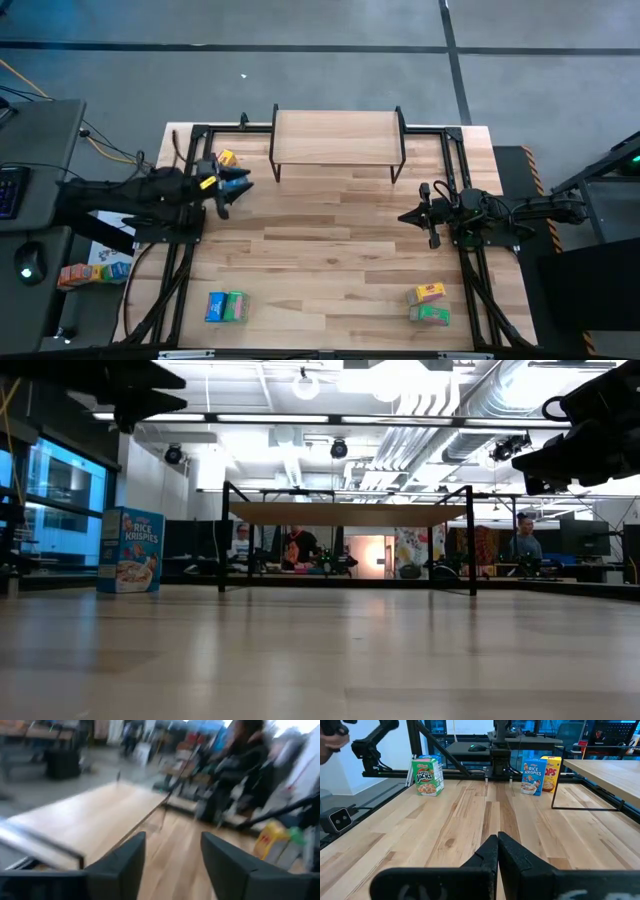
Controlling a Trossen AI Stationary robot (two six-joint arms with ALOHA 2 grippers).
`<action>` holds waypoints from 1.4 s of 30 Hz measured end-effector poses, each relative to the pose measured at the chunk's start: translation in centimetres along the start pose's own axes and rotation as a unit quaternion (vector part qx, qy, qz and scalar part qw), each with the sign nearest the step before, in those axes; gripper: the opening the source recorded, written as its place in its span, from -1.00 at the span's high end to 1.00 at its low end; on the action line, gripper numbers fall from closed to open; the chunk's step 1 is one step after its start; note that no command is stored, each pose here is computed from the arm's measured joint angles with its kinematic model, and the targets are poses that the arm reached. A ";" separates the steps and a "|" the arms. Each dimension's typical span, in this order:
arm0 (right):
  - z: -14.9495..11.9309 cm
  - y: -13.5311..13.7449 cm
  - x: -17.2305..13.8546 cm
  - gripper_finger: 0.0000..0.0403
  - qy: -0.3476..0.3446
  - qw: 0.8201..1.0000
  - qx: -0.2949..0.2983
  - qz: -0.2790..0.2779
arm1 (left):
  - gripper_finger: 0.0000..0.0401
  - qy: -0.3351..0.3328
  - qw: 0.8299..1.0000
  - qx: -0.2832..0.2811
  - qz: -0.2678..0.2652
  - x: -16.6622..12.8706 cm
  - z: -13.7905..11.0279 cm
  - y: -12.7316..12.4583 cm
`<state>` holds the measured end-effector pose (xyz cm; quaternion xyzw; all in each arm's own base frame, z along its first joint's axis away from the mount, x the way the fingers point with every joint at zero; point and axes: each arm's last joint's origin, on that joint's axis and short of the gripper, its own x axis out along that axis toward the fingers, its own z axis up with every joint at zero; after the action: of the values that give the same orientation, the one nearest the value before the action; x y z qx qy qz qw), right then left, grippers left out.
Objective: Stack cereal on shelf
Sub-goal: Put the top blue cereal box on the shelf
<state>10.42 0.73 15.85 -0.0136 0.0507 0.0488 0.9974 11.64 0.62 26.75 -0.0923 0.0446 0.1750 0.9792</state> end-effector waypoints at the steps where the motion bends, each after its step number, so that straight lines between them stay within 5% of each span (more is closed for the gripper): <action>1: 0.0 0.0 0.0 1.00 0.000 1.000 0.000 0.000 | -0.04 0.026 1.000 -0.002 0.014 0.2 0.6 -0.2; 6: 0.0 0.0 0.0 1.00 0.000 1.000 0.000 0.000 | -0.26 0.159 0.983 -0.004 0.092 1.4 2.2 -0.8; 15: 0.0 0.0 0.0 1.00 0.000 1.000 0.000 0.000 | -0.31 0.316 0.919 -0.044 0.231 2.2 0.6 -0.2; 26: 0.0 0.0 0.0 1.00 0.000 1.000 0.000 0.000 | -0.32 0.310 0.889 -0.053 0.334 2.9 -0.1 1.7; 31: 0.0 0.0 0.0 1.00 0.000 1.000 0.000 0.000 | -0.32 0.352 0.861 -0.041 0.365 3.4 -0.9 2.2; 42: 0.0 0.0 0.0 1.00 0.000 1.000 0.000 0.000 | -0.32 0.407 0.824 -0.016 0.394 5.7 -2.8 2.3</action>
<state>10.42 0.73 15.85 -0.0136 0.0507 0.0488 0.9974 15.97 4.08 22.97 -0.1452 0.4685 0.4930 0.7186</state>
